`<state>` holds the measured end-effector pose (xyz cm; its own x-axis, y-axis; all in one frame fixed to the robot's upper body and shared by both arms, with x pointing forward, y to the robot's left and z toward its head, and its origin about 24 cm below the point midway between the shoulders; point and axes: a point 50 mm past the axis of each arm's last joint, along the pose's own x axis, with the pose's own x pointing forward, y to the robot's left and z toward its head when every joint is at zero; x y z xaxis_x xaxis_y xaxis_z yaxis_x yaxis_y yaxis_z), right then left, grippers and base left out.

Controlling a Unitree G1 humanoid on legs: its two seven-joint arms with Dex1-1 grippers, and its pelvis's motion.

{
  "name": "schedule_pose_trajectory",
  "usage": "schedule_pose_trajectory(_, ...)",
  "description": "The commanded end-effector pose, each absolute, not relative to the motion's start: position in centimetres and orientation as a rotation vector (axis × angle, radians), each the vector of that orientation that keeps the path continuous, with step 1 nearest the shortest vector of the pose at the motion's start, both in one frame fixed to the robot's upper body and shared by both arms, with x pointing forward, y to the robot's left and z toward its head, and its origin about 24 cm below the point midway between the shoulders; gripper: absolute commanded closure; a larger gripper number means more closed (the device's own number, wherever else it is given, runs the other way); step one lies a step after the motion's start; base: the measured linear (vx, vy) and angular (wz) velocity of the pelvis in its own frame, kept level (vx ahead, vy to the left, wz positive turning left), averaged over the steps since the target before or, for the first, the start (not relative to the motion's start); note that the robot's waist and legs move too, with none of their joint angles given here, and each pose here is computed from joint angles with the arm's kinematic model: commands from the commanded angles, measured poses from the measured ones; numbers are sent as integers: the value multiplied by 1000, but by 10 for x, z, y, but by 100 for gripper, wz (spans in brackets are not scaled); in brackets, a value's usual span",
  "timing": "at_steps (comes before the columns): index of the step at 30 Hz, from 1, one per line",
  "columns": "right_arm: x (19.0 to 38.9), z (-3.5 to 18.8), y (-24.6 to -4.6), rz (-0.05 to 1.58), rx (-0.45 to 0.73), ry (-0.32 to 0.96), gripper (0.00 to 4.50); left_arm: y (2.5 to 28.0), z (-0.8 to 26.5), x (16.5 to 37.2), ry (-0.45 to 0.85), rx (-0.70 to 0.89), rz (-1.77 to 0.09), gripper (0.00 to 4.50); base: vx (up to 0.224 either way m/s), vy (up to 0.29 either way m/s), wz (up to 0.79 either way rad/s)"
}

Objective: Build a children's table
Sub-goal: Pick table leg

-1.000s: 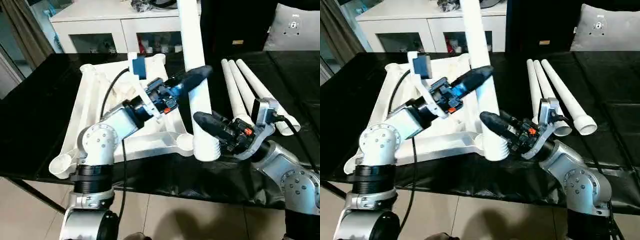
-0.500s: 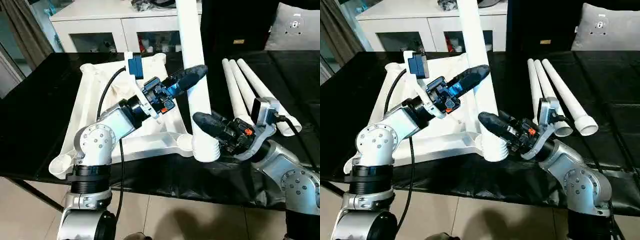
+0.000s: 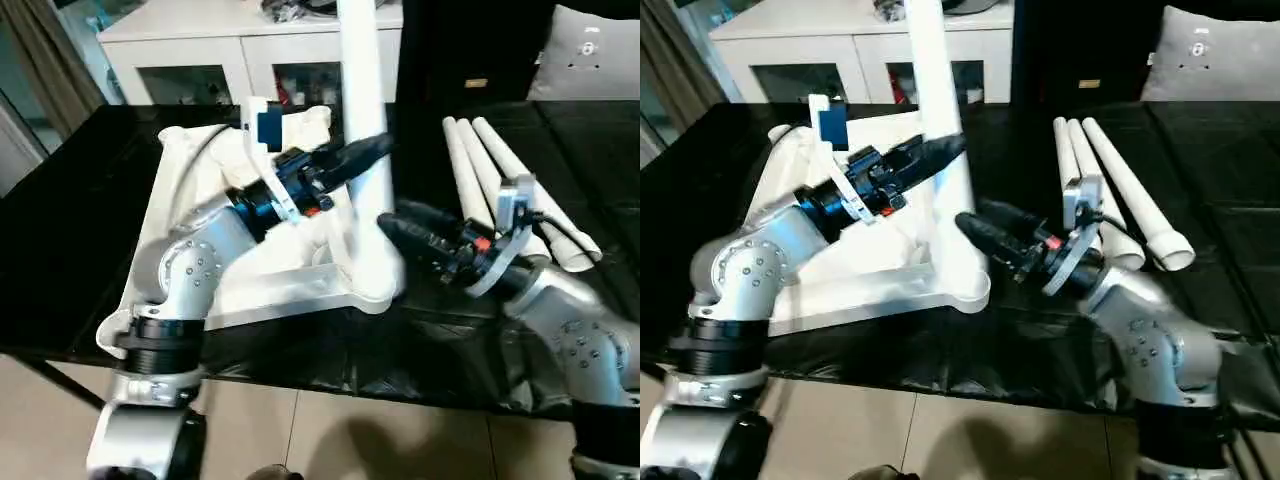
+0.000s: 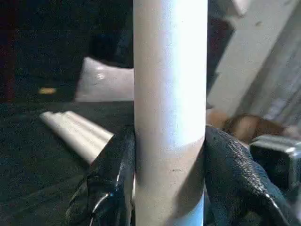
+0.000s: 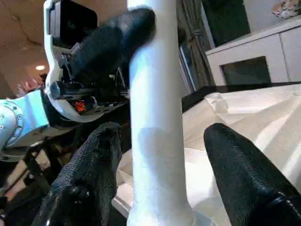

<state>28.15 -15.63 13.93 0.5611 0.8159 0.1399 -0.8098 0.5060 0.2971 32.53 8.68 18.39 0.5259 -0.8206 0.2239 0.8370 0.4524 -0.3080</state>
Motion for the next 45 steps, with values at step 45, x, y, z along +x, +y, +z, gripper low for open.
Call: schedule_pose_trajectory(45,295,124,-130,1030,190,319,251,58,195,307,-93,-228,-1180,270,0,0,0)
